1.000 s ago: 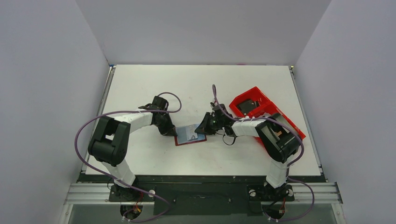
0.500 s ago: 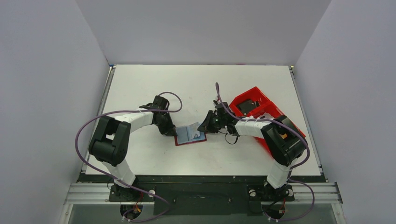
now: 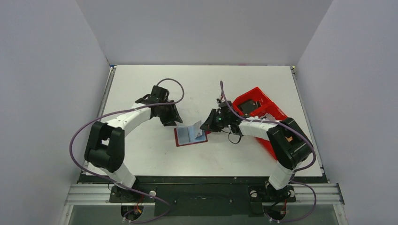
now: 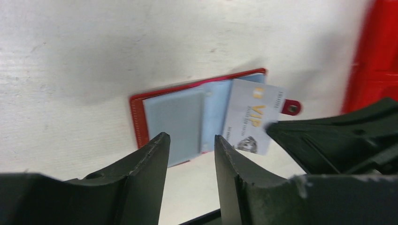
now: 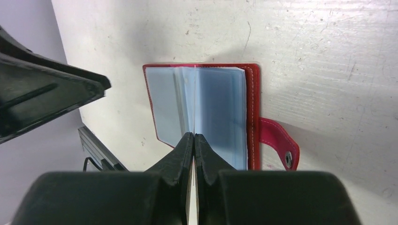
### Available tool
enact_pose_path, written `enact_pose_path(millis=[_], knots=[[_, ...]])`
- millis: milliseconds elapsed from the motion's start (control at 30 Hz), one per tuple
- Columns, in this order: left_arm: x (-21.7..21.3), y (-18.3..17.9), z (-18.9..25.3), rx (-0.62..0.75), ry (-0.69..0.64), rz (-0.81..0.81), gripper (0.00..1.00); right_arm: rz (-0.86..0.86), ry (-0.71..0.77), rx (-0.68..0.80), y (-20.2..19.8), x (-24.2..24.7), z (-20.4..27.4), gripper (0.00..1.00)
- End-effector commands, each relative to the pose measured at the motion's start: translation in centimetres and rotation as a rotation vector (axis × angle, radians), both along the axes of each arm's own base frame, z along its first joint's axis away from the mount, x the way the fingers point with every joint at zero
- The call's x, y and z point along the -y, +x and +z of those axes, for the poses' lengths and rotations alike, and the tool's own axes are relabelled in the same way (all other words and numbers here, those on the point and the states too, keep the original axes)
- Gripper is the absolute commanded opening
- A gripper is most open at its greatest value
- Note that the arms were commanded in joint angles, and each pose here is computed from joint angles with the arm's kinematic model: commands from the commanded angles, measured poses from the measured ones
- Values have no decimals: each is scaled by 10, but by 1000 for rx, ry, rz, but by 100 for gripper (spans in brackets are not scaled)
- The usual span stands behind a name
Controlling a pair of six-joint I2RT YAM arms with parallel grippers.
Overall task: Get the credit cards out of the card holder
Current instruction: Remove the credit card from the card holder, then place the credit card in the storage box.
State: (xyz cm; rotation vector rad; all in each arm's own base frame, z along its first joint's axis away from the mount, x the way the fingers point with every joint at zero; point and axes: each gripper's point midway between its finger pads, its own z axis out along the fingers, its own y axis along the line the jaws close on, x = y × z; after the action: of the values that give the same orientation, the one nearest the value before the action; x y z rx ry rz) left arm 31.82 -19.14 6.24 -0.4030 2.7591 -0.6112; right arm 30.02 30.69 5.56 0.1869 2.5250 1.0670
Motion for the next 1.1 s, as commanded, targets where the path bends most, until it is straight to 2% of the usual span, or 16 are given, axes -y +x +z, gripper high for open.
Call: enact_pose_path(millis=[0,267,467,767,933,1067], knots=[[16,14,66,140,-169,-58,39,-5,95,98,13,-4,49,0],[40,2,108,206,-455,-144,47,-12,288,127,13,-7,100,0],[52,-8,128,233,-582,-200,47,0,449,151,10,-12,136,0],[58,-13,139,247,-656,-231,47,9,575,165,4,-14,164,0],[59,-13,141,250,-664,-233,46,8,590,165,2,-13,167,0],[61,-14,145,246,-693,-236,42,10,591,167,2,-13,169,0]])
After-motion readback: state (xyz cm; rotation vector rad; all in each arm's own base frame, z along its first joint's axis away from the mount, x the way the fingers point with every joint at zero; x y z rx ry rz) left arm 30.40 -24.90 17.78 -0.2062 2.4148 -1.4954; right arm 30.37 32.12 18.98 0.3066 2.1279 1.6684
